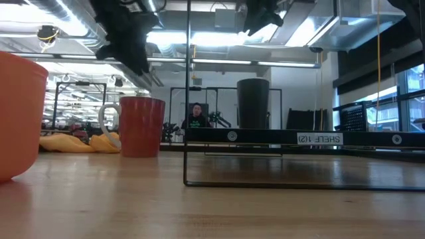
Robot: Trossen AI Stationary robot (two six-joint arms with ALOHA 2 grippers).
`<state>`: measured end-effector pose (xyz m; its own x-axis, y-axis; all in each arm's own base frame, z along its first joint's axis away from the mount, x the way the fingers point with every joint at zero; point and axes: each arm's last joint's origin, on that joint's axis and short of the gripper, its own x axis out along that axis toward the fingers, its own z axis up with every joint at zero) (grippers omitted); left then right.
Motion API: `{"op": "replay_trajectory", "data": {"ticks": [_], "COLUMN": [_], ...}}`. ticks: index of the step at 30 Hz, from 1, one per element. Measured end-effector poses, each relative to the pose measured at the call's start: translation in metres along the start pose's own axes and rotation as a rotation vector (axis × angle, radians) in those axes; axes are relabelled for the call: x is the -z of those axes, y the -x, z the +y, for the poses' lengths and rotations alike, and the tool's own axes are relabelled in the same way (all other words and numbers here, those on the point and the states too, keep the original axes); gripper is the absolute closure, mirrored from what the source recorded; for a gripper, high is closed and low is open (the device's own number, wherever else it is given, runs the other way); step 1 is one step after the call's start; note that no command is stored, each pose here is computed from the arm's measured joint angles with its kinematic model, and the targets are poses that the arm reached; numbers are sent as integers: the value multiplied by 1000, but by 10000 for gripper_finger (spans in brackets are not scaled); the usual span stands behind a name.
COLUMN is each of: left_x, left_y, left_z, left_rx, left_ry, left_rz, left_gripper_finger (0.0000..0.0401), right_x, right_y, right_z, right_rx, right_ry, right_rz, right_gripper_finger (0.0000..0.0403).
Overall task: Stack small to large cups/mugs on shelf
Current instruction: Put the brown mug on the shelf
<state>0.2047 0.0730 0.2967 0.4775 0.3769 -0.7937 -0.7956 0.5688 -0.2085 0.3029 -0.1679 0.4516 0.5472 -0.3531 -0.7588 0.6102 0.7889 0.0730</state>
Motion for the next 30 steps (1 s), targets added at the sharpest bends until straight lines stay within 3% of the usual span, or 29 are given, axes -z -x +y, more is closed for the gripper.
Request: {"op": "replay_trajectory", "data": {"ticks": [6, 9, 22, 30], "left_x": [-13, -10, -11, -12], "left_y": [-16, -24, -47, -60], "left_z": [17, 20, 16, 14], "left_rx": [-32, -68, -128, -142], "left_ry": [148, 147, -9, -44], "left_rz": [246, 322, 344, 351], "left_gripper_finger": [289, 286, 285, 285], "right_x": [-1, -2, -2, -2], "right_y": [0, 0, -1, -1], "right_z": [-9, -13, -13, -14], "right_rx": [52, 61, 83, 112], "right_ry": [-33, -65, -92, -92], "right_rz": [-8, -10, -12, -15], "right_gripper_finger": [293, 293, 293, 293]}}
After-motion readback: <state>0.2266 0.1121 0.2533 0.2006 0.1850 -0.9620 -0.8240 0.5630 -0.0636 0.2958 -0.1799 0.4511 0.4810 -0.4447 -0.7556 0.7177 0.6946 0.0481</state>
